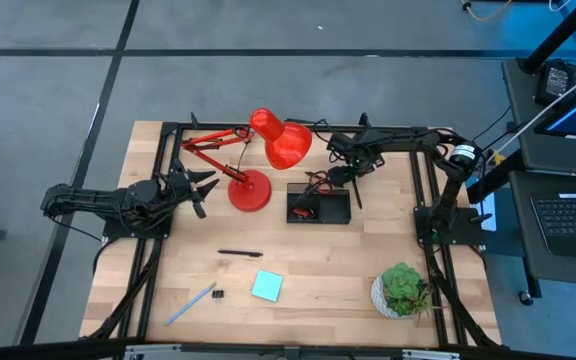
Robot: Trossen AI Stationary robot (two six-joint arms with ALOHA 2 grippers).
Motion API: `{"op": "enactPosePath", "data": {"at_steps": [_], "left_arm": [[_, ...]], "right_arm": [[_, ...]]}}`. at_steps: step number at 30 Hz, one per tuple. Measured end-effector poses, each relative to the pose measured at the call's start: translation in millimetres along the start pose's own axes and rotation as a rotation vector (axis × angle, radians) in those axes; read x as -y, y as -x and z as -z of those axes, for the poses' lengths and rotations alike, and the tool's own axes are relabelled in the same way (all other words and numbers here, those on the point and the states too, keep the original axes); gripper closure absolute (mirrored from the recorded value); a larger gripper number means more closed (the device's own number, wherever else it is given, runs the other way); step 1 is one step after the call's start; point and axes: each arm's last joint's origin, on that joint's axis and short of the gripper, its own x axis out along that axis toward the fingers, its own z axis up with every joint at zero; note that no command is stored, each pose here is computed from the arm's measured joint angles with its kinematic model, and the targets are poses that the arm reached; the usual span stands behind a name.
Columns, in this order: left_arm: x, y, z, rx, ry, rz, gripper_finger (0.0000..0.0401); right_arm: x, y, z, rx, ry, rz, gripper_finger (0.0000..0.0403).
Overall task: Pick and place office supplies into organizer
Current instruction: Put the top right black pen into the black desk organizer
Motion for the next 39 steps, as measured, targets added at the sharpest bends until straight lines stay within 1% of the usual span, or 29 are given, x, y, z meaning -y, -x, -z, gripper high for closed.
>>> {"op": "enactPosePath", "data": {"at_steps": [3, 9, 13, 20, 25, 33, 39], "left_arm": [[0.0, 0.0, 0.0, 0.0, 0.0, 0.0, 0.0283], [0.0, 0.0, 0.0, 0.0, 0.0, 0.0, 0.0283], [0.0, 0.0, -0.1, 0.0, 0.0, 0.0, 0.0283], [0.0, 0.0, 0.0, 0.0, 0.0, 0.0, 0.0283], [0.0, 0.0, 0.0, 0.0, 0.0, 0.0, 0.0283], [0.0, 0.0, 0.0, 0.0, 0.0, 0.0, 0.0283], [0.0, 0.0, -0.1, 0.0, 0.0, 0.0, 0.0283]], "right_arm": [[-0.5, -0.3, -0.2, 0.0, 0.016, -0.007, 0.021], [-1.8, -0.8, -0.9, 0.003, 0.024, -0.029, 0.0263], [-2.3, -0.9, -1.2, 0.007, 0.03, -0.033, 0.0286], [-2.7, -0.9, -1.6, 0.013, 0.056, -0.036, 0.0304], [-3.2, -1.0, -2.1, 0.02, 0.129, -0.039, 0.0315], [-3.3, -1.0, -2.2, 0.023, 0.138, -0.039, 0.0344], [-3.3, -0.9, -2.5, 0.027, 0.155, -0.038, 0.0348]]}}
